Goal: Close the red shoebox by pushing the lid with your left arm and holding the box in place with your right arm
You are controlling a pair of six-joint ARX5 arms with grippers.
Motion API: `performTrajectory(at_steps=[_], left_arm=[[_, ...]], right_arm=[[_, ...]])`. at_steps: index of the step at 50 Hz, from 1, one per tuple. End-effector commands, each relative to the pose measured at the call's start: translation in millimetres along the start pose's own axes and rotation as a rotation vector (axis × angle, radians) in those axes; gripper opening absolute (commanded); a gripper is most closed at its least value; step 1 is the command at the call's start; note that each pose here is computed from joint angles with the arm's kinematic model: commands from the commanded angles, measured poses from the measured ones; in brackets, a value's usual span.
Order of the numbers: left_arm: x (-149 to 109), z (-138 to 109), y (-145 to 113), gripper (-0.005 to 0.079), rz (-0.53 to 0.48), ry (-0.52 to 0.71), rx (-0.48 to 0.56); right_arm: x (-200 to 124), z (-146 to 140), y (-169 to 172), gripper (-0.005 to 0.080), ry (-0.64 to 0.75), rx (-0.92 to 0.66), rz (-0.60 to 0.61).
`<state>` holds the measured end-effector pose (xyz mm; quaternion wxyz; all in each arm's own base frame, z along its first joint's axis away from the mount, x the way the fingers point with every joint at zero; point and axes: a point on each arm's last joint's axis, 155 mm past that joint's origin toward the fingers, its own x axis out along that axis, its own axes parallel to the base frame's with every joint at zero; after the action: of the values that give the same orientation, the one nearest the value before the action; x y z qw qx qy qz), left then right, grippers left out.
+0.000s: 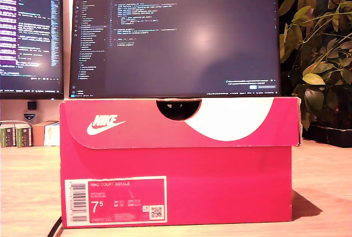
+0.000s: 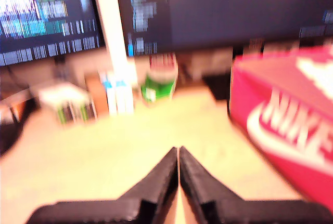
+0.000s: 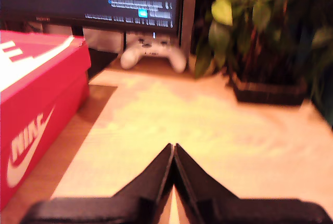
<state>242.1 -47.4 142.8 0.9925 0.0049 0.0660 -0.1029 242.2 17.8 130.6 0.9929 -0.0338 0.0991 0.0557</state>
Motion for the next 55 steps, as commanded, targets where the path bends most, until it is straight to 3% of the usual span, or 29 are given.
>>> performTrajectory(at_steps=[1, 12, 28, 43, 55], left_arm=[[2.2, -18.3, -0.7, -0.0019, -0.003, 0.045, -0.007], [-0.9, -48.1, -0.9, -0.0019, -0.003, 0.164, -0.011], [-0.9, -47.2, 2.0, -0.0019, 0.008, 0.161, -0.014], [-4.4, -47.8, 38.3, -0.0019, 0.158, 0.160, -0.046], [-5.7, -47.9, 45.3, -0.0019, 0.188, 0.159, -0.051]], right_arm=[[1.8, -12.8, 0.4, -0.0012, 0.032, 0.010, 0.002], [1.7, -15.6, 0.6, -0.0012, 0.043, 0.011, 0.003], [1.6, -15.8, -0.3, -0.0012, 0.044, 0.012, -0.001], [0.5, -17.0, -16.2, -0.0012, 0.048, 0.027, -0.065], [0.4, -17.0, -17.0, -0.0012, 0.048, 0.027, -0.069]])
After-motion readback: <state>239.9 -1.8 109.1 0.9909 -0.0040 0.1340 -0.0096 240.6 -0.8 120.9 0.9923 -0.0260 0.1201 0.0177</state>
